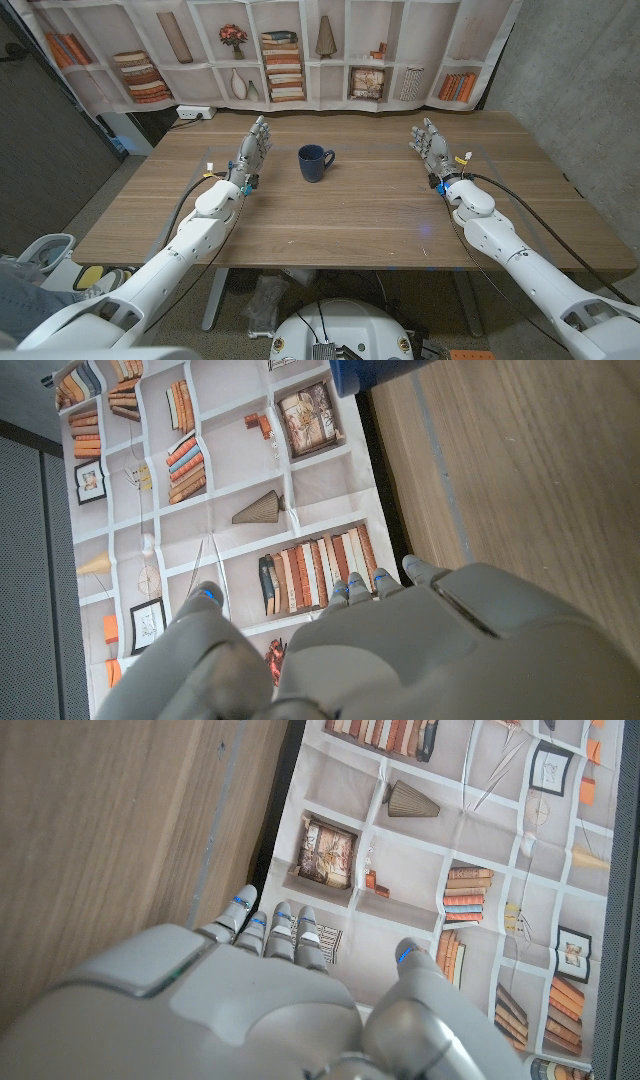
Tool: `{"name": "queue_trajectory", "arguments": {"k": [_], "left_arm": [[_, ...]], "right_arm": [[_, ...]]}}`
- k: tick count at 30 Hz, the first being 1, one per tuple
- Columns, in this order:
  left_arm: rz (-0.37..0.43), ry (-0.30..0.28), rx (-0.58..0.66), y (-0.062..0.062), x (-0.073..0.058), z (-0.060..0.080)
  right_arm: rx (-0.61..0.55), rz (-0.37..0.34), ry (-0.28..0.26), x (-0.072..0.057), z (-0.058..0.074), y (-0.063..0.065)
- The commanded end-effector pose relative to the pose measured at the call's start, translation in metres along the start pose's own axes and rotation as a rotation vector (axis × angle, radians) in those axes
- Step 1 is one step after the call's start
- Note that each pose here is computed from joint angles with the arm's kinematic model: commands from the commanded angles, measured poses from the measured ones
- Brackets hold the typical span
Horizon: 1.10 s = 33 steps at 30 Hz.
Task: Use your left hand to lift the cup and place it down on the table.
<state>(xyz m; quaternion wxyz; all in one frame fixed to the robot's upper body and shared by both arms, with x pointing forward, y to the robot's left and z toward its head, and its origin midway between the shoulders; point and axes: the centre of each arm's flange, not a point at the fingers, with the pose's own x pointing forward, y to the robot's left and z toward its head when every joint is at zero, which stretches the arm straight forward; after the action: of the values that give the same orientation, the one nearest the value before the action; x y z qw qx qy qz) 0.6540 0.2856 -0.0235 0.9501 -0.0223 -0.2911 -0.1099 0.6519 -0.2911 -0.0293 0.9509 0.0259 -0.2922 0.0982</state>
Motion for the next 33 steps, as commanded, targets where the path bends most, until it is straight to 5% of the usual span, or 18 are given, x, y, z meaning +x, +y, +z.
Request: {"name": "queue_trajectory", "arguments": {"k": [1, 33], "left_arm": [[-0.011, 0.003, -0.005, -0.006, 0.001, 0.002], [-0.023, -0.049, 0.019, -0.018, -0.003, 0.009]], "right_arm": [[0.006, 0.002, 0.002, -0.002, -0.001, 0.000], [0.000, 0.007, 0.003, -0.011, 0.001, -0.007]]}}
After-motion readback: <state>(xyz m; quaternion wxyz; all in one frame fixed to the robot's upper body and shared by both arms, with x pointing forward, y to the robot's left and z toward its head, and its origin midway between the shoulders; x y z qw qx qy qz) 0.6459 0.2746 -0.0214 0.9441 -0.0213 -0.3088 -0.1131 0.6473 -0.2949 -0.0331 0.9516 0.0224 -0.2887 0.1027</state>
